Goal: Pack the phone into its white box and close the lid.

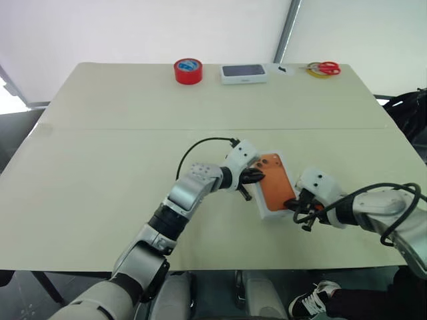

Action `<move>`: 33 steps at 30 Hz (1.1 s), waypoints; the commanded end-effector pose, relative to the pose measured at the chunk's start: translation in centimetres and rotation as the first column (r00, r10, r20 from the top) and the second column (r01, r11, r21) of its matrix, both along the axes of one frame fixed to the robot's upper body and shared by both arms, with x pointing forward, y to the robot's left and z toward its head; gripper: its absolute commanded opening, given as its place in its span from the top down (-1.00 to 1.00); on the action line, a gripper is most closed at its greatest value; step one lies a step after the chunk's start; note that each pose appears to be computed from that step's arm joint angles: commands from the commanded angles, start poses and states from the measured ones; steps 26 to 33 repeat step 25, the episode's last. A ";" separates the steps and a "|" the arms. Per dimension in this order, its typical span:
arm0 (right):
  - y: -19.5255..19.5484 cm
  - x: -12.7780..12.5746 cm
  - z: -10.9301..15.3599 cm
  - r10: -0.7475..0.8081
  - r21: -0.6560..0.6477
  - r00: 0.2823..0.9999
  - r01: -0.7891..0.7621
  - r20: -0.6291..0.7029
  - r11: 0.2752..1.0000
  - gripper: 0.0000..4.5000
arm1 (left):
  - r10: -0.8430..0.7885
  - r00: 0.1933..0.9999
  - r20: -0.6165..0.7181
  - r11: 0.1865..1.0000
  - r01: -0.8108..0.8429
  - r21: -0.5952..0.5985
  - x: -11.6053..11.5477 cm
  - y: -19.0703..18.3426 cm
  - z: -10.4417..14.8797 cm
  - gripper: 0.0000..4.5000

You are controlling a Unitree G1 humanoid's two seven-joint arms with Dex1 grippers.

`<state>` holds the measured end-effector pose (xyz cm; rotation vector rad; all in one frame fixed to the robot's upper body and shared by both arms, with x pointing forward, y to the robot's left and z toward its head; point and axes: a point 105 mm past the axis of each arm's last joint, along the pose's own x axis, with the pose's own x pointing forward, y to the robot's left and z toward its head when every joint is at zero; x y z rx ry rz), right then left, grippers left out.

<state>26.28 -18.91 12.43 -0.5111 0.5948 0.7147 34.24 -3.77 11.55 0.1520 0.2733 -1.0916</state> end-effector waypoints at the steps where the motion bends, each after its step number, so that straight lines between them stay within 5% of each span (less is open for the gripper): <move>1: -1.3 2.1 3.4 -0.062 0.037 0.981 0.056 0.183 0.998 0.98 | 0.104 0.991 0.087 0.991 -0.097 -0.089 1.3 3.0 3.2 0.77; 5: -3.2 5.1 7.2 -0.149 0.107 0.906 0.115 0.397 0.988 0.98 | 0.337 0.922 0.192 0.938 -0.310 -0.157 2.8 11.1 6.1 0.77; 11: -6.2 7.7 8.2 -0.277 0.285 0.873 0.168 0.401 0.944 0.98 | 0.530 0.801 0.278 0.845 -0.526 -0.095 1.8 20.3 6.0 0.77; 16: -6.7 8.3 6.9 -0.265 0.325 0.892 0.144 0.365 0.935 0.98 | 0.604 0.747 0.277 0.787 -0.613 -0.065 0.2 24.3 5.0 0.77; 33: -4.6 7.7 5.8 -0.153 0.394 0.939 0.020 0.308 0.919 0.98 | 0.669 0.701 0.247 0.735 -0.672 -0.085 -1.4 25.4 4.0 0.77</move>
